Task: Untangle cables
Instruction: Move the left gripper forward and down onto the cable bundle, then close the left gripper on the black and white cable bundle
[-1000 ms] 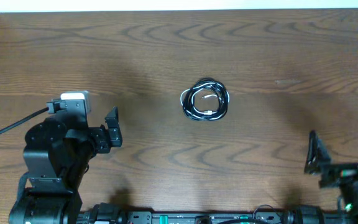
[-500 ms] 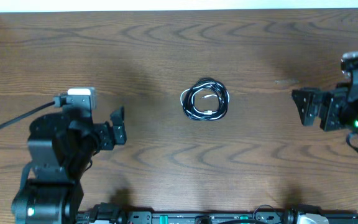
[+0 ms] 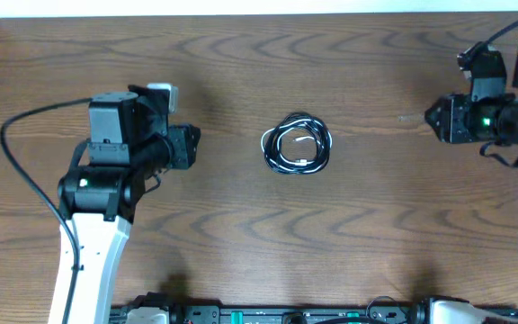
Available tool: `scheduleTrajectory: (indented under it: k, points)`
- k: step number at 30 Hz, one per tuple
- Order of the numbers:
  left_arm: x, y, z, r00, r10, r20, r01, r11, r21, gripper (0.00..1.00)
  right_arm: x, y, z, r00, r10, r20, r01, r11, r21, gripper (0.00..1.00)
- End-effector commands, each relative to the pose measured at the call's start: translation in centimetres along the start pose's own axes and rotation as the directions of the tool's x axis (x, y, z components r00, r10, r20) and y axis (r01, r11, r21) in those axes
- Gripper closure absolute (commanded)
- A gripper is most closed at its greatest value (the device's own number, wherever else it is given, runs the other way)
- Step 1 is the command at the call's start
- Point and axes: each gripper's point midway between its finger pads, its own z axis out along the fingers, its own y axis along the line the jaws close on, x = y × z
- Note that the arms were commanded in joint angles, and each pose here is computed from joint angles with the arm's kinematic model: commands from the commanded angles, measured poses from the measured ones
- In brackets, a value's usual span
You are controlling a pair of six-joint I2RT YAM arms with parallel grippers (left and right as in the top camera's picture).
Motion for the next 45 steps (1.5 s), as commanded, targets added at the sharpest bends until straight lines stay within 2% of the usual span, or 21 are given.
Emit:
scheduleTrajectory:
  k: [1,5,9,13,19,29,35,45]
  points:
    - [-1.5,-1.3,0.2,0.999,0.008,0.039,-0.011,0.997,0.082,0.05,-0.3,-0.4,0.6,1.000,-0.028,-0.014,0.028,0.999,0.019,0.13]
    - [-2.3,-3.2,0.8,0.997,0.042,0.061,-0.054,0.978,0.201,0.03,-0.4,-0.8,2.0,0.999,-0.017,-0.048,0.018,1.000,0.015,0.11]
    - [-1.6,-5.2,2.0,0.999,0.051,0.019,-0.054,0.948,0.315,0.02,-0.3,-1.0,2.9,0.997,-0.006,-0.074,0.007,1.000,0.013,0.09]
    - [-0.9,-6.8,4.0,0.996,0.093,-0.015,-0.082,0.932,0.353,0.02,-0.3,-1.1,3.2,0.996,0.038,-0.079,-0.036,0.999,0.015,0.07]
    - [1.2,-10.9,7.6,0.970,0.239,-0.050,-0.194,0.878,0.437,0.02,-0.2,-1.0,3.2,0.995,0.047,-0.083,-0.046,0.999,0.013,0.07]
    - [4.7,-10.1,14.4,0.937,0.302,-0.173,-0.236,0.917,0.323,0.03,0.4,-1.5,3.5,0.979,0.181,-0.098,-0.177,0.983,0.052,0.08]
    - [6.9,-9.7,17.5,0.916,0.324,-0.237,-0.246,0.919,0.308,0.04,1.8,-1.2,4.3,0.964,0.220,-0.149,-0.217,0.975,0.037,0.08]
    - [7.4,-9.3,20.7,0.917,0.330,-0.222,-0.261,0.920,0.293,0.08,4.5,-1.5,6.1,0.945,0.225,-0.235,-0.220,0.974,0.047,0.10]
